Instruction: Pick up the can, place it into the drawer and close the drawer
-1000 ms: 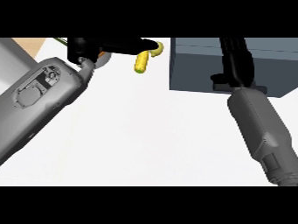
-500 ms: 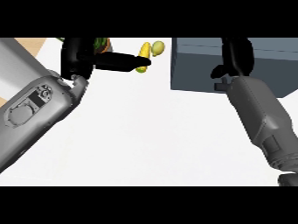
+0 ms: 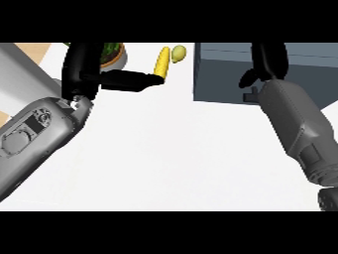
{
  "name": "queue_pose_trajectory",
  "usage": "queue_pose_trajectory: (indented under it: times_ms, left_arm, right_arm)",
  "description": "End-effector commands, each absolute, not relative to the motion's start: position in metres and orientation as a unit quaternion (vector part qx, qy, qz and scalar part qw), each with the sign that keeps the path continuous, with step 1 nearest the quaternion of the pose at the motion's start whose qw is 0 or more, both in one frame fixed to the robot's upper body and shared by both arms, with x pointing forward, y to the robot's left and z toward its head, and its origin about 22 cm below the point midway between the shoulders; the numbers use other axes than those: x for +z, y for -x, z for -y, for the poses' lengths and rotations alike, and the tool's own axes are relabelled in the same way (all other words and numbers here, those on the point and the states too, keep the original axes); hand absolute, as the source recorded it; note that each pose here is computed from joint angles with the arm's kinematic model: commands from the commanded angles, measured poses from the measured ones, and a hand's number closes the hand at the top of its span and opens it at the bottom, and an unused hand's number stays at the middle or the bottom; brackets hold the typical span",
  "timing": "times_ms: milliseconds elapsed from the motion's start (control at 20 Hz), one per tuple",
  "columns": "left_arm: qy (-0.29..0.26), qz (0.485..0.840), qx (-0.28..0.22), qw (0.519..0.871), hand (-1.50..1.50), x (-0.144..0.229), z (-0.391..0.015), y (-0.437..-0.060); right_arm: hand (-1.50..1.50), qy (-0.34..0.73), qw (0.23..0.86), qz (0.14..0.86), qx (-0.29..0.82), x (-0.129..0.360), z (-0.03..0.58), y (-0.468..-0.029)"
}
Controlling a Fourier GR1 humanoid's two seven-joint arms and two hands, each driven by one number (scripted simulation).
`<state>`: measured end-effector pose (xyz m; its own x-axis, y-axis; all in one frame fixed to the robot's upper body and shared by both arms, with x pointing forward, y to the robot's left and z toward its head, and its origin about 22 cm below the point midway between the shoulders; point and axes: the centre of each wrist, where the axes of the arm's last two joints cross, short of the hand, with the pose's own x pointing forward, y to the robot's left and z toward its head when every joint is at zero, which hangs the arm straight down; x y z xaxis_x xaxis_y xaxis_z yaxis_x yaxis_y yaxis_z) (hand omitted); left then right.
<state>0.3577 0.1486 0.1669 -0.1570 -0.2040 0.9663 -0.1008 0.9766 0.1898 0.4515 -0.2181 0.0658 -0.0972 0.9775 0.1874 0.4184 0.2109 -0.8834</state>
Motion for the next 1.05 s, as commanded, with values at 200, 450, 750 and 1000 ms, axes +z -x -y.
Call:
queue_pose_trajectory:
  times_ms: [200, 450, 750, 1000]
  left_arm:
    - [-0.111, 0.757, -0.031, 0.643, -1.5, 0.159, -0.162, -0.356]
    - [-0.118, 0.754, -0.032, 0.645, -1.5, 0.144, -0.177, -0.349]
    - [-0.12, 0.748, -0.02, 0.652, -1.5, 0.144, -0.189, -0.346]
    - [-0.112, 0.753, -0.023, 0.647, -1.5, 0.146, -0.182, -0.346]
  right_arm:
    - [-1.5, 0.432, 0.434, 0.755, 0.235, 0.088, 0.174, -0.46]
    - [-1.5, 0.37, 0.46, 0.787, 0.181, 0.105, 0.176, -0.466]
    - [-1.5, 0.267, 0.513, 0.811, 0.087, 0.109, 0.165, -0.467]
    - [-1.5, 0.255, 0.507, 0.82, 0.074, 0.106, 0.18, -0.467]
